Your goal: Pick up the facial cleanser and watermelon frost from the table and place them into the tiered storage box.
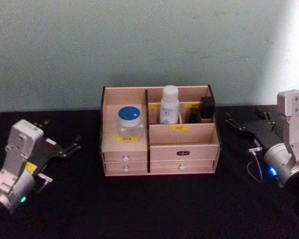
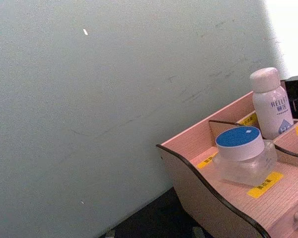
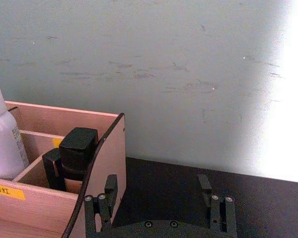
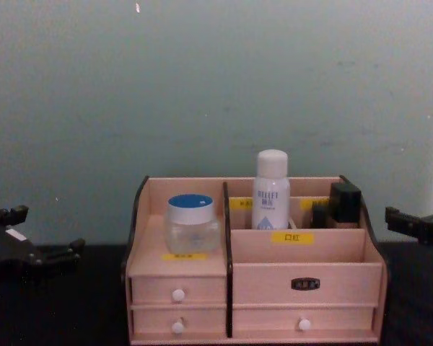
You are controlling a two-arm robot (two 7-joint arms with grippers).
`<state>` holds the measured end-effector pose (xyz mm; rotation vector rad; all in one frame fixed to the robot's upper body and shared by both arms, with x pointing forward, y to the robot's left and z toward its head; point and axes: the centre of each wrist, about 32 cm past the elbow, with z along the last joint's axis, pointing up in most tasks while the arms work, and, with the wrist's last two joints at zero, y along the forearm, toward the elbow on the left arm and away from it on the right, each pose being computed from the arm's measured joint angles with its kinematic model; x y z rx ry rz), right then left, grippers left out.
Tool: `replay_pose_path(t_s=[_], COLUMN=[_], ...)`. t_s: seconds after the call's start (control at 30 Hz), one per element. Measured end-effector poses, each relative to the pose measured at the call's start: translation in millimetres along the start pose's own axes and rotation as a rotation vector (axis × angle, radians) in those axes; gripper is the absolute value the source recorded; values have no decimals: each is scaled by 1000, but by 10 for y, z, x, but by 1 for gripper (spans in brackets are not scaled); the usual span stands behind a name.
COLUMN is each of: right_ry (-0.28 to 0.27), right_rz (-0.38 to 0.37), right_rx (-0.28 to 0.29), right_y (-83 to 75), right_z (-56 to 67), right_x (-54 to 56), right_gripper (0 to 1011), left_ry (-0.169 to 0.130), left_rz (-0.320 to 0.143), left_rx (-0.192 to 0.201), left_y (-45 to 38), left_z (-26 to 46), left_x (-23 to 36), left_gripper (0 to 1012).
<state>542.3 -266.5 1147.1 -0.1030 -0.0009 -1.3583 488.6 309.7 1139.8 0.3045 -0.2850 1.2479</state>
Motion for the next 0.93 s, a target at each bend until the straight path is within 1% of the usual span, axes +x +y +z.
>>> replay_pose_path(t_s=[0.93], right_ry=[1], right_rz=[0], right_rx=[1], right_y=[0], right_z=[3], right_x=[1], right_gripper=[1004], left_ry=[0], left_rz=[0], left_rx=[0], left_y=[0], left_z=[0], left_x=[0], left_gripper=[1001])
